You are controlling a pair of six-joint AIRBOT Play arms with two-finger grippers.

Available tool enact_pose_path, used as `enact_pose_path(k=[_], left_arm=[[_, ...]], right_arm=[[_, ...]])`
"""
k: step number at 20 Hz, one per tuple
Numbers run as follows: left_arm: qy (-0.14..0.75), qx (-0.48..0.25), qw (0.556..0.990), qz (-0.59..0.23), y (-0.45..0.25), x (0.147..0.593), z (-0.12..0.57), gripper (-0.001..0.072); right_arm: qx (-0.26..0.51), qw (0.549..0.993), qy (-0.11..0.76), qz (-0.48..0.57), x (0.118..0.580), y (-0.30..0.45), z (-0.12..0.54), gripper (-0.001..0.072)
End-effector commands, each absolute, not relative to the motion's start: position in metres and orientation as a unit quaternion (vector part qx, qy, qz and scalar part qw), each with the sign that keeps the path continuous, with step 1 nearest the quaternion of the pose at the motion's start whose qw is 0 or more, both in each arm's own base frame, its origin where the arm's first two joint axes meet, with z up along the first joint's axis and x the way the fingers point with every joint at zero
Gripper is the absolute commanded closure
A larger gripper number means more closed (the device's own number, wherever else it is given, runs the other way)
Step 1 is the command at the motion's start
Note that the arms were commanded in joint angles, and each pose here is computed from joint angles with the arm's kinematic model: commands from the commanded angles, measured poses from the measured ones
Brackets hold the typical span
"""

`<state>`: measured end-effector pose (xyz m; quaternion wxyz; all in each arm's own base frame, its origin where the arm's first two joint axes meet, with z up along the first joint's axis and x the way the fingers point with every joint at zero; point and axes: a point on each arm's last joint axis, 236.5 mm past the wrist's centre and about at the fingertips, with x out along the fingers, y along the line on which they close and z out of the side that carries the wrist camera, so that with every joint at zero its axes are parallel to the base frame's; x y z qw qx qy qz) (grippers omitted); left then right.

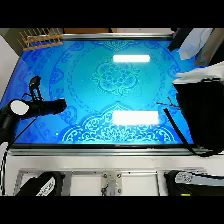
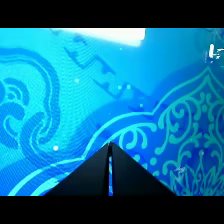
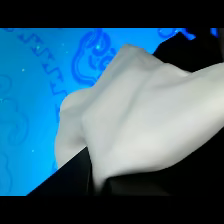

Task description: Fold the clothes and pants, and hang the long-sleeved shirts on hangers.

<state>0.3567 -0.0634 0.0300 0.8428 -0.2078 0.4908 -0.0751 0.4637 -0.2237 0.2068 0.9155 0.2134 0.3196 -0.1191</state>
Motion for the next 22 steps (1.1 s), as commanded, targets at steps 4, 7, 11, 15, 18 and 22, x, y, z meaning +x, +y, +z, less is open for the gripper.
enact_pose_path(k=[4,7,11,15,18,22], left_arm=[[0.491,-0.208,0.843,-0.075,-0.063,0.356,0.030,0.0701],[0.491,-0.208,0.842,-0.075,-0.063,0.356,0.030,0.0701],[0.492,-0.208,0.842,-0.075,-0.063,0.356,0.030,0.0701],[0.492,-0.208,0.842,-0.075,-0.063,0.356,0.030,0.0701],[0.492,-0.207,0.842,-0.075,-0.063,0.356,0.030,0.0701],[0.492,-0.208,0.842,-0.075,-0.063,0.356,0.030,0.0700]], right_arm=[[0.212,0.850,0.425,-0.230,0.379,-0.251,0.180,0.0702],[0.224,0.790,0.494,-0.285,0.331,-0.252,0.144,0.0702],[0.231,0.749,0.542,-0.303,0.288,-0.235,0.109,0.0701],[0.240,0.716,0.585,-0.297,0.257,-0.213,0.071,0.0698],[0.252,0.694,0.606,-0.296,0.241,-0.200,0.051,0.0688],[0.242,0.695,0.615,-0.285,0.233,-0.194,0.055,0.0037]])
